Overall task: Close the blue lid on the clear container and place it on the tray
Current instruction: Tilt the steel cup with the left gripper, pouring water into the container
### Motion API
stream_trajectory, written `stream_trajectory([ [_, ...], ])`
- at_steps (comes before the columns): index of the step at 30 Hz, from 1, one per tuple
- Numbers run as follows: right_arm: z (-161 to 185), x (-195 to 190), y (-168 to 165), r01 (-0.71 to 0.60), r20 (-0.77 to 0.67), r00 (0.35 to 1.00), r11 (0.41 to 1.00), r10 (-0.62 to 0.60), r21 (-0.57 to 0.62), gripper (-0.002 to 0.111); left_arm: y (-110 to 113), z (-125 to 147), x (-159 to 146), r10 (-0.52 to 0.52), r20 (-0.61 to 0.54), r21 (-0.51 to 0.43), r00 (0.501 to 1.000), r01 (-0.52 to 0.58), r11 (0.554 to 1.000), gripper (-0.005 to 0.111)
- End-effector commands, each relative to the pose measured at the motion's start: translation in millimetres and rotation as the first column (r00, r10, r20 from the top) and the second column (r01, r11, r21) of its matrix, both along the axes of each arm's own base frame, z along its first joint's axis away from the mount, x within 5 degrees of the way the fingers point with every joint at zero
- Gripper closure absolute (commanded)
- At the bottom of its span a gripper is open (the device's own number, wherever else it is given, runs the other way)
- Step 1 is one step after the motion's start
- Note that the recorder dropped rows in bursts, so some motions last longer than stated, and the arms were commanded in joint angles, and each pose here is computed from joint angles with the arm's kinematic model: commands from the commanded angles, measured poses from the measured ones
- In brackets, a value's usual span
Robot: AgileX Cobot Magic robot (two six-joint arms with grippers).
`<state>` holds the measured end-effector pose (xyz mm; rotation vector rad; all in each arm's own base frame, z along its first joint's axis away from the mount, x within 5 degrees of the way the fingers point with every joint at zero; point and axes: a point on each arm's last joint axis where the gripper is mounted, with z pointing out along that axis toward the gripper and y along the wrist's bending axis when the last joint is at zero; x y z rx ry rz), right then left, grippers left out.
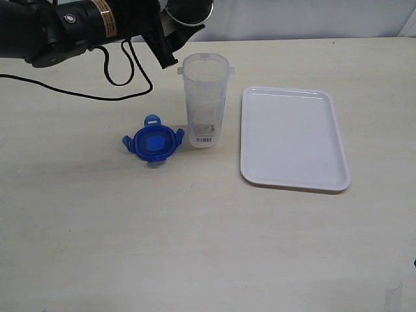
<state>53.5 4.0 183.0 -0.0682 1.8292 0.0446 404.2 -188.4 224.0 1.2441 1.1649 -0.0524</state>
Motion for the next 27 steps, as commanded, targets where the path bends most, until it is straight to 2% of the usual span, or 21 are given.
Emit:
stream_trajectory([
  [1, -0.9, -0.2, -0.5, 0.005, 0.003, 1.000, 1.000, -0.004, -0.013, 0.104, -1.6, 19.8, -0.8, -0.025, 0.107, -0.023, 0.994, 0.028, 0.999, 0.107],
  [27, -0.9, -0.2, -0.5, 0.005, 0.003, 1.000, 1.000, -0.004, -0.013, 0.104, -1.5, 19.8, -0.6, -0.064, 0.279, 0.136, 0.958, 0.026, 0.990, 0.107],
])
